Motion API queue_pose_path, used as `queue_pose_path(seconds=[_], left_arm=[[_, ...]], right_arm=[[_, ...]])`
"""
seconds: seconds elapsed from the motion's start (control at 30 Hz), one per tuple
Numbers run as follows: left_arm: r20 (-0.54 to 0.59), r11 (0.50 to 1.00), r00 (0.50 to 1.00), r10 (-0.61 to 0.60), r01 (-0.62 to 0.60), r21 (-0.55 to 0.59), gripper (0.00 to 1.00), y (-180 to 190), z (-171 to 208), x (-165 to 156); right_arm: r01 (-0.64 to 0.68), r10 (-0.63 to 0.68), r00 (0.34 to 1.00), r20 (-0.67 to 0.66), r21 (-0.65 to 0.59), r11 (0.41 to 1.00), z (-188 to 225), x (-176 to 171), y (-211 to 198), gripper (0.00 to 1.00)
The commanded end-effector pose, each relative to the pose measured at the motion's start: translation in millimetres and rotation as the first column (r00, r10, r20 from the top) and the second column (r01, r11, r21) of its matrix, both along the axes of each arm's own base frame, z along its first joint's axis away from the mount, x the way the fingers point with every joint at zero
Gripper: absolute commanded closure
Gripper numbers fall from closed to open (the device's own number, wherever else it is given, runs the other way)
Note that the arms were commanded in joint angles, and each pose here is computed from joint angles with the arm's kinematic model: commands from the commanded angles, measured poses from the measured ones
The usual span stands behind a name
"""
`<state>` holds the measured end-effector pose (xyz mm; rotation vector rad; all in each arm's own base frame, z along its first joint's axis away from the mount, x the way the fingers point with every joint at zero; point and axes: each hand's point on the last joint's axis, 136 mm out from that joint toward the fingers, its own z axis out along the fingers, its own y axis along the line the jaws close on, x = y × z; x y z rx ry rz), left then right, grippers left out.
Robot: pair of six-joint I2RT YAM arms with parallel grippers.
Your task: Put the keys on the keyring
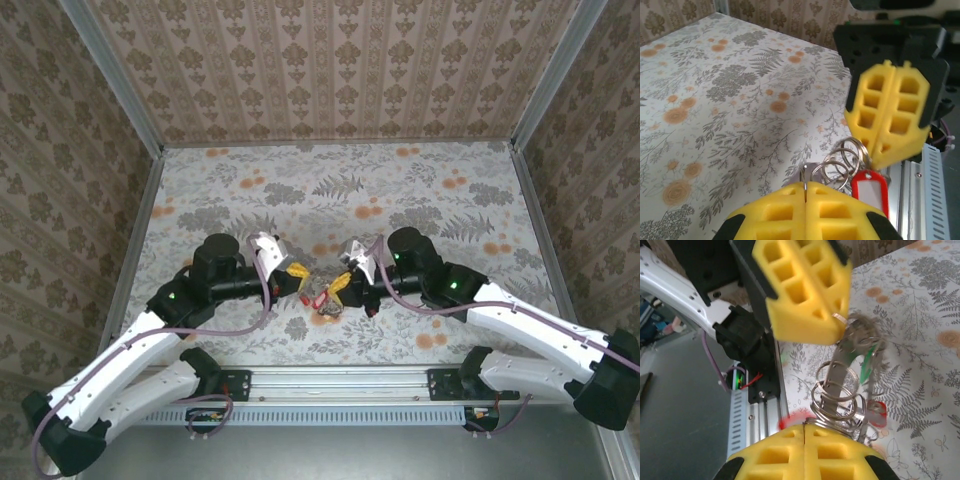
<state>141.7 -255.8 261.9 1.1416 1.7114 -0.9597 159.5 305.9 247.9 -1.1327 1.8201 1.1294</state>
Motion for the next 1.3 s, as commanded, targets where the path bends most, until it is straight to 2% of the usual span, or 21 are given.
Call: queue_pose_path(seconds=[0.0,0.13,0.23,0.33,0.47,0.6,0.77,1.27], left_arm=[[0.078,0.996,0.994,-0.079,0.083,-0.045,1.0,-6,22,-12],[0.078,0.994,0.991,-0.111,0.112,-0.017,1.0,-10,20,-16],[0.092,0.998,0.994,-0.066,0.064,0.017,1.0,-7,15,-8],[0.11,0.999,0.994,0.007,-0.013,0.052,1.0,0,11,3],[0.144,0.997,0.988,0.057,-0.064,0.046,1.0,7,16,11],[0.137,0.998,0.991,0.013,-0.022,0.063,1.0,3,14,5],[0.143,0.996,0.988,-0.06,0.05,0.071,1.0,-6,16,-9],[0.136,0.992,0.984,-0.111,0.103,0.068,1.0,-15,15,-17]], right_arm=[[-0.008,0.01,1.0,-0.023,0.085,0.996,26,-3,0,1.0],[0.004,-0.001,0.999,-0.037,0.087,0.996,30,-1,0,1.0],[-0.011,0.014,0.999,-0.035,0.091,0.996,34,-7,-3,1.0],[-0.005,0.006,1.0,-0.024,0.043,0.999,26,-13,-14,1.0],[0.008,-0.008,1.0,-0.031,0.01,1.0,18,-18,-25,1.0],[0.02,-0.019,1.0,-0.017,0.05,0.999,31,-15,-24,1.0],[0.031,-0.03,0.999,-0.035,0.044,0.999,37,-1,-11,1.0],[-0.006,0.012,0.996,-0.084,0.063,0.998,32,7,8,1.0]])
